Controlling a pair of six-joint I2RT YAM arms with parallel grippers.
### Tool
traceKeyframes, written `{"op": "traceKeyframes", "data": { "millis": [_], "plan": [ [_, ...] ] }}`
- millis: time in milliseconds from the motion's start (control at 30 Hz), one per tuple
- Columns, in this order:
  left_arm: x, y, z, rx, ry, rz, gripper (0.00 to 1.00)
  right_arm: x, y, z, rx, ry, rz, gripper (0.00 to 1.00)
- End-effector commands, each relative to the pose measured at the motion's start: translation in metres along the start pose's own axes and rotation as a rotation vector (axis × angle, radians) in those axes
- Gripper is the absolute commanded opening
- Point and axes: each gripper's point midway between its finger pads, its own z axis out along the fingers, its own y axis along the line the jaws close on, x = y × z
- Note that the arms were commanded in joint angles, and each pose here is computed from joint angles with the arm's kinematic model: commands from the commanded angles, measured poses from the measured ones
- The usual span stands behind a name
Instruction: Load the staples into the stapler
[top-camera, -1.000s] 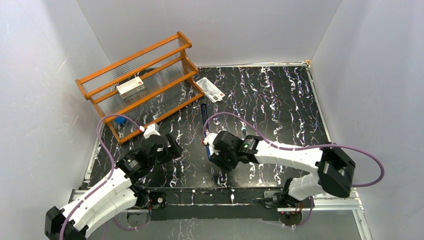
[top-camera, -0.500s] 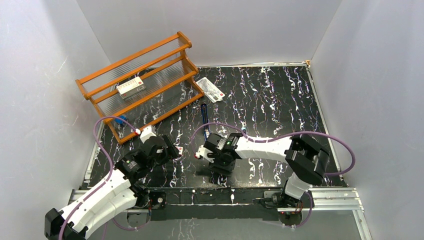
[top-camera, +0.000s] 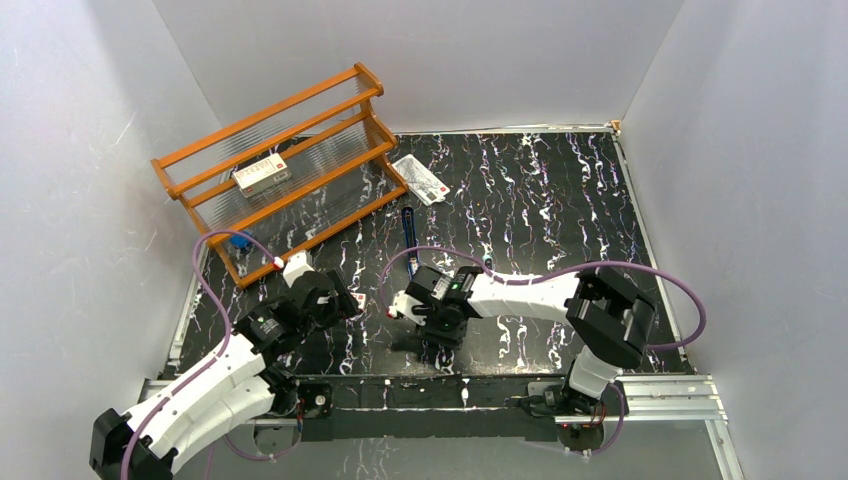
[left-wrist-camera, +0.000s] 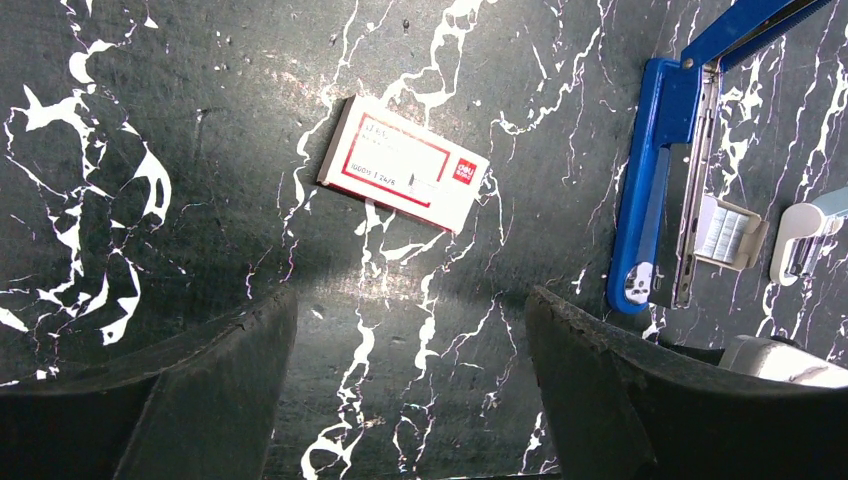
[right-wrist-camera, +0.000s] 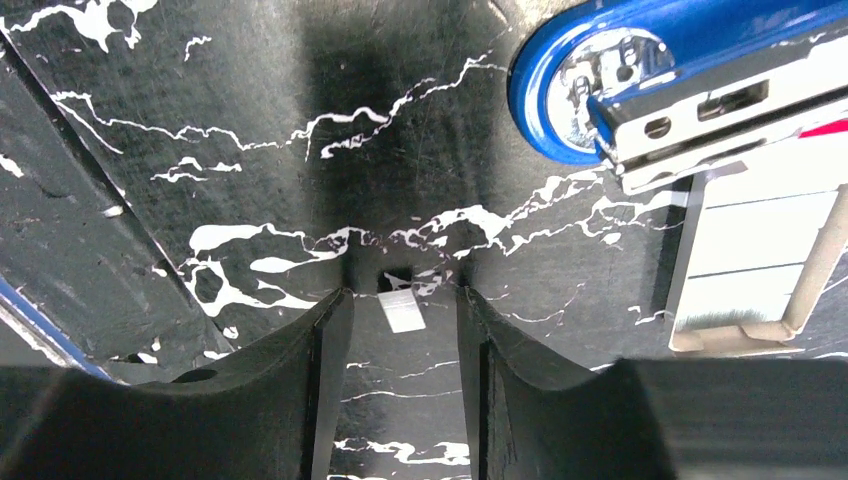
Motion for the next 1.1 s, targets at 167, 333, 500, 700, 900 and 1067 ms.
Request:
{"op": "traceKeyframes", "data": {
  "millis": [167, 333, 500, 700, 900, 1067],
  "plan": [
    [-0.016, -0.006, -0.002, -0.003, -0.052, -0.004, 0.82, -0.011, -0.018, 0.004, 0.084, -0.007, 0.011, 0.4],
    [-0.015, -0.005, -0.002, -0.005, -0.05, -0.002, 0.82, -0.015, -0.028, -0.002, 0.151, -0.025, 0.062, 0.32],
    [-0.014, -0.006, -0.001, -0.002, -0.046, -0.003, 0.82, -0.018, -0.043, -0.006, 0.218, -0.022, 0.161, 0.31],
    [-0.014, -0.007, -0.001, 0.003, -0.045, -0.003, 0.82, -0.033, -0.065, -0.026, 0.276, -0.143, 0.366, 0.31],
    [-0.011, -0.007, 0.001, 0.01, -0.037, -0.007, 0.82, -0.037, -0.073, -0.032, 0.293, -0.219, 0.667, 0.3],
    [-0.011, -0.008, 0.002, 0.016, -0.035, -0.006, 0.82, -0.027, -0.062, -0.021, 0.281, -0.177, 0.858, 0.27]
  ]
}}
